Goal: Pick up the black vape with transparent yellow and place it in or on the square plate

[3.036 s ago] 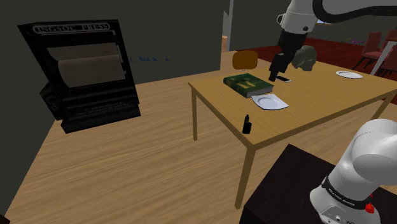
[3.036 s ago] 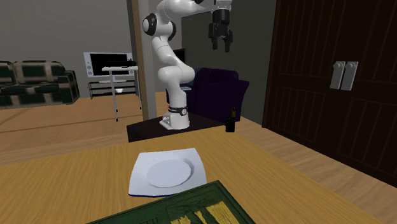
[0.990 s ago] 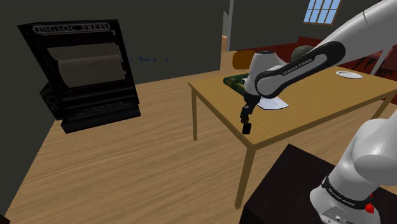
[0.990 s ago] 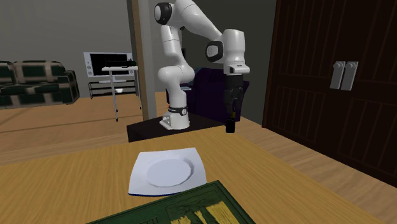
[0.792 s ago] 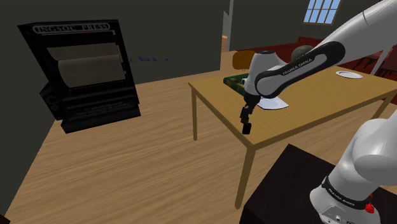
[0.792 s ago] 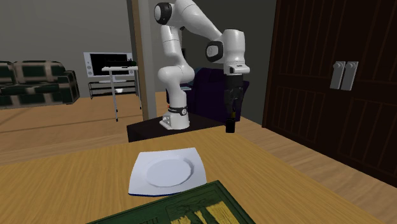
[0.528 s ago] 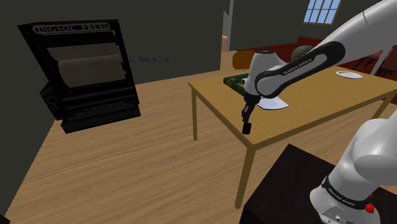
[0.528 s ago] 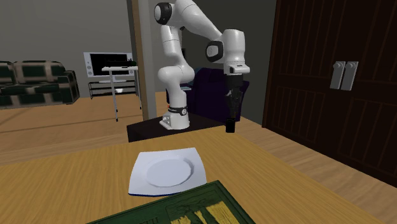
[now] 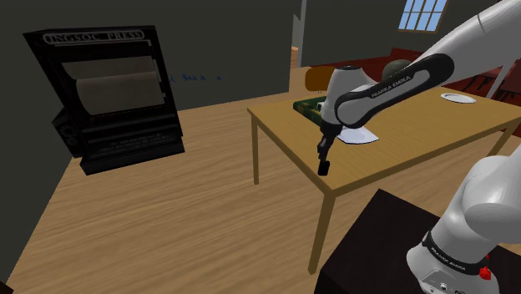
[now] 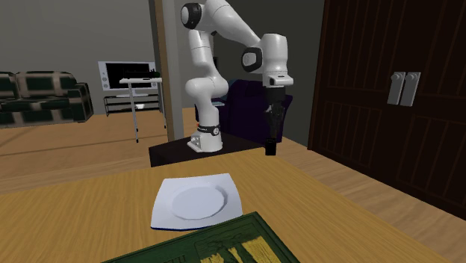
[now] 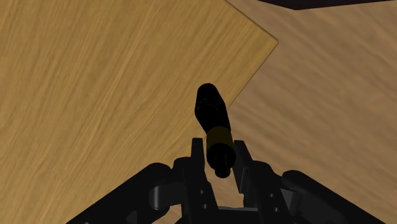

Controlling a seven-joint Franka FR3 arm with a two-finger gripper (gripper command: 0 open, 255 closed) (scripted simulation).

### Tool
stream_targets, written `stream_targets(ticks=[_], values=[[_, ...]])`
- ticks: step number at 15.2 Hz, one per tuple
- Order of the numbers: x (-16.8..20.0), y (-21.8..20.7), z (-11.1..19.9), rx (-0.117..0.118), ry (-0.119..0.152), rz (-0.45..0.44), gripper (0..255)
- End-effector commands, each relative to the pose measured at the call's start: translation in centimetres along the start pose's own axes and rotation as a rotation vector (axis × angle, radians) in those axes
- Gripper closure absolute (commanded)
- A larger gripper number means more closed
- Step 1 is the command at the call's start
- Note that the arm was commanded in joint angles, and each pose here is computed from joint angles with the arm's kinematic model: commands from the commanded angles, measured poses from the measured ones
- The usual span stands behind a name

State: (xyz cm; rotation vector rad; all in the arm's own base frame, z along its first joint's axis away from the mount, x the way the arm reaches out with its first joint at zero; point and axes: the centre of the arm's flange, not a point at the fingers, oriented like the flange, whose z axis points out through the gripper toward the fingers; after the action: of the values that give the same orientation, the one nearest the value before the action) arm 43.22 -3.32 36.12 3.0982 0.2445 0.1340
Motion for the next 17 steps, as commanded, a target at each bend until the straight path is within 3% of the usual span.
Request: stream_targets(ticks=[1,17], values=[[0.1,0.0,-0.8,0.0,-0.001,0.0,255],[0.8,0.3,-9.2,0.0,-0.001,0.0,255]])
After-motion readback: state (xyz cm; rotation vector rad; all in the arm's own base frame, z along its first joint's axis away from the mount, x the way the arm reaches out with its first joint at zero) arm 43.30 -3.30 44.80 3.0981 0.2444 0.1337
